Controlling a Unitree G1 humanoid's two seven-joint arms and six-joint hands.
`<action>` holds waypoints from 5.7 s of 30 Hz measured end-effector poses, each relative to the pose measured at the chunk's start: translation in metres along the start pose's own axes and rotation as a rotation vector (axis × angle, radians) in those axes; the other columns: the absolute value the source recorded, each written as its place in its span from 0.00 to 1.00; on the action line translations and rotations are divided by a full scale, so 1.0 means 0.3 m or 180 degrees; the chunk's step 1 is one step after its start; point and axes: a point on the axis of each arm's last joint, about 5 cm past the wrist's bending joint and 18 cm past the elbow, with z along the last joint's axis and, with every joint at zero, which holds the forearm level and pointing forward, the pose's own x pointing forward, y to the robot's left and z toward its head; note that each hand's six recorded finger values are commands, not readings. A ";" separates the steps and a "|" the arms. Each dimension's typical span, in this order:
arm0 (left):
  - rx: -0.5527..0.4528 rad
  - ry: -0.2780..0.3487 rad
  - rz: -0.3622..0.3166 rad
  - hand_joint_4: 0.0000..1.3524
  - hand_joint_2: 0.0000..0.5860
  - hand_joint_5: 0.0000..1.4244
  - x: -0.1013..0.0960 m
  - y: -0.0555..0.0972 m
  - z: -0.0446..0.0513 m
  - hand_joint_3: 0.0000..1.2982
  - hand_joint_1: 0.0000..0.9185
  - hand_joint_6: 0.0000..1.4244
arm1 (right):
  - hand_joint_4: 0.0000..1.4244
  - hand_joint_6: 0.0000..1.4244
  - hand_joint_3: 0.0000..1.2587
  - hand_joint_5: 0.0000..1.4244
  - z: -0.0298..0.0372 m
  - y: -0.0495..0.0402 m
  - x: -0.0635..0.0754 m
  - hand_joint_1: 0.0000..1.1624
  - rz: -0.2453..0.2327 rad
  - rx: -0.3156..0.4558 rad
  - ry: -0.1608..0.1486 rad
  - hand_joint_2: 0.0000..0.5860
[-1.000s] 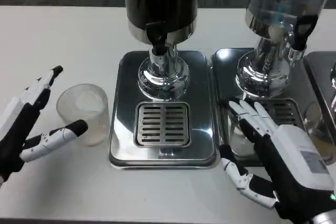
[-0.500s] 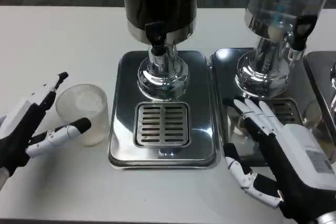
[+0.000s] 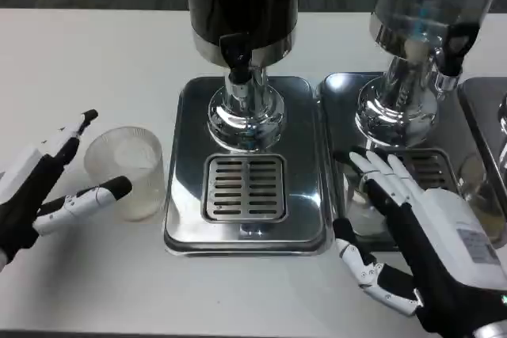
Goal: Grasp the cup under the faucet to collect the drink, then remove the cup.
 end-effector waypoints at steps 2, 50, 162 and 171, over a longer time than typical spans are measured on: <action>-0.0001 0.0021 -0.0014 0.00 0.03 0.00 -0.001 -0.001 -0.003 0.00 0.00 0.00 | 0.05 0.10 0.10 0.01 0.001 0.001 0.000 0.46 -0.0001 0.0003 0.0008 0.83; 0.0257 0.0092 -0.0199 0.00 0.02 0.00 0.062 0.004 0.012 0.00 0.00 0.00 | 0.05 0.11 0.10 0.02 -0.021 -0.015 -0.031 0.46 -0.0053 0.0039 0.0109 0.83; -0.0249 -0.0089 0.0514 0.41 0.22 0.56 0.012 -0.092 0.007 0.39 0.24 0.67 | 0.07 0.11 0.12 0.04 -0.029 -0.034 -0.038 0.46 -0.0149 0.0122 0.0119 0.87; -0.0355 -0.0371 0.0691 0.42 0.22 0.57 0.029 -0.075 0.032 0.39 0.24 0.67 | 0.08 0.11 0.12 0.04 -0.032 -0.032 -0.040 0.46 -0.0139 0.0129 0.0137 0.87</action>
